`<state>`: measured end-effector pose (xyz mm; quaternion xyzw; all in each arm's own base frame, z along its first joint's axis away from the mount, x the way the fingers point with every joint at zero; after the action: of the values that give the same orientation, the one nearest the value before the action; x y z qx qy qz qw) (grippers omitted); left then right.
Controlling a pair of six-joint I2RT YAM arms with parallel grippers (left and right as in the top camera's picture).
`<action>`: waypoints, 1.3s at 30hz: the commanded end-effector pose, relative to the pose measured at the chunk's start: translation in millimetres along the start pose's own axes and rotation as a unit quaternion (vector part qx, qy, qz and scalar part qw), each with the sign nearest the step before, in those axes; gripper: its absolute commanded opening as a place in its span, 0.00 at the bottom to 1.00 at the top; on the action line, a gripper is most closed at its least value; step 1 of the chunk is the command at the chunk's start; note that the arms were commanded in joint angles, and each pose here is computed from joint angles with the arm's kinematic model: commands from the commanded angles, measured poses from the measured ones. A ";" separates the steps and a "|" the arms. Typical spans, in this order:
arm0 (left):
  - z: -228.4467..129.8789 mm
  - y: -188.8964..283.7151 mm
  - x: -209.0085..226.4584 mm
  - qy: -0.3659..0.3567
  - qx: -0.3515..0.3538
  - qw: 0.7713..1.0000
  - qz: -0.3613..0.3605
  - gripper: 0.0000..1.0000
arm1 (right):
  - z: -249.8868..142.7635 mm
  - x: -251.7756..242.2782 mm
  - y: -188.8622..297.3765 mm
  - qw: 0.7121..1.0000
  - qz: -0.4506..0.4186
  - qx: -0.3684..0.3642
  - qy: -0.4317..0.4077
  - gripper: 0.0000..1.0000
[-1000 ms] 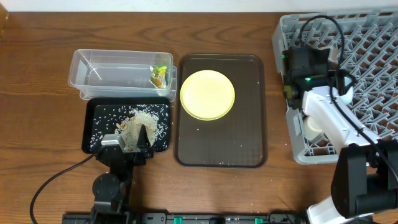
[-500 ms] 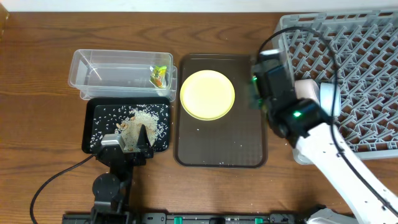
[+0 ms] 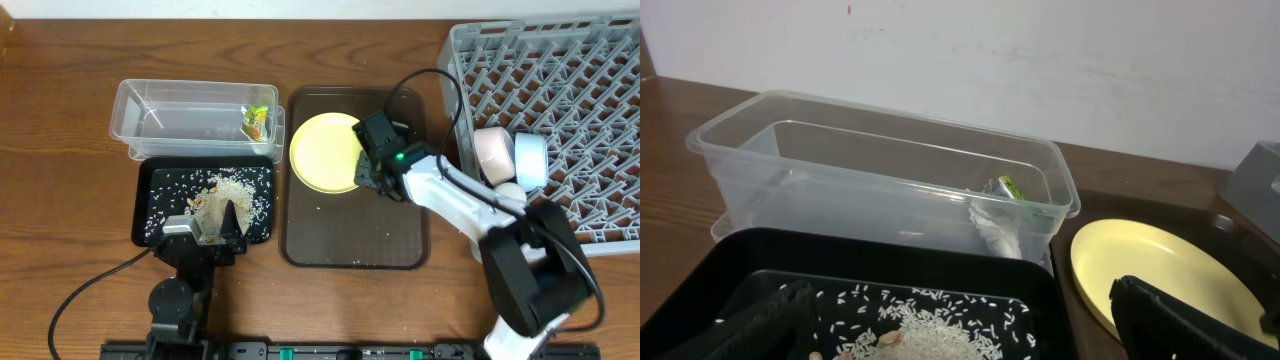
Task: Sort waste into correct bins and load items into the dishwasher rack
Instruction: 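Move right gripper to the yellow plate and grasp its edge, then lift the yellow plate and stand it upright in the rack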
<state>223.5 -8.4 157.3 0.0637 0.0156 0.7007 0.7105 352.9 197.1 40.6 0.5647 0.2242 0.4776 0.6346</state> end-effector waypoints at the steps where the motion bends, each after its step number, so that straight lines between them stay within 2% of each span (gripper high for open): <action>1: -17.3 -2.4 -0.6 -0.004 0.021 1.000 0.000 0.95 | 2.2 -14.5 -15.7 0.999 -0.021 0.010 -0.043 0.41; 4: -17.3 -2.4 -0.6 -0.004 0.021 1.000 0.000 0.95 | 0.7 -16.4 -19.5 0.999 -0.025 0.016 -0.043 0.33; 11: -17.3 -2.4 -0.6 -0.004 0.021 1.000 0.000 0.95 | 2.5 -24.9 -12.3 0.998 -0.040 0.021 -0.037 0.02; 15: -17.3 -2.4 -0.6 -0.004 0.021 1.000 0.000 0.96 | 37.9 -14.0 31.3 0.999 0.002 -0.030 0.020 0.01; 18: -17.3 -2.4 -0.6 -0.004 0.021 1.000 0.000 0.95 | 82.3 -22.2 91.2 0.991 0.005 -0.129 0.034 0.01; 21: -17.3 -2.4 -0.6 -0.004 0.021 1.000 0.000 0.95 | 129.9 -51.0 165.5 0.961 -0.034 -0.269 0.044 0.01; 24: -17.3 -2.4 -0.6 -0.004 0.021 1.000 0.000 0.96 | 163.3 -96.9 240.9 0.905 -0.130 -0.405 0.023 0.01; 26: -17.3 -2.4 -0.6 -0.004 0.021 1.000 0.000 0.95 | 173.7 -126.6 280.9 0.865 -0.202 -0.459 0.011 0.01; 29: -17.3 -2.4 -0.6 -0.004 0.021 1.000 0.000 0.95 | 183.6 -166.2 320.0 0.816 -0.304 -0.491 0.001 0.01; 31: -17.3 -2.4 -0.6 -0.004 0.021 1.000 0.000 0.95 | 189.6 -185.0 330.6 0.797 -0.351 -0.492 -0.007 0.01; 39: -17.3 -2.4 -0.6 -0.004 0.021 1.000 0.000 0.96 | 223.3 -243.7 325.5 0.770 -0.456 -0.445 -0.015 0.01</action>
<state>223.5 -8.4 157.3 0.0637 0.0156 0.7007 0.7105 318.8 -136.9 343.5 0.0713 0.1421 0.2131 0.9640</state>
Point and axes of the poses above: each gripper's point midway between its finger pads, its own y axis back along the fingers, its own x axis along the line the jaws close on, z = x × y, the point moved 2 cm from there along y, back along the fingers, and after that the axes turned 15 degrees about -y, right-handed, at the moved point
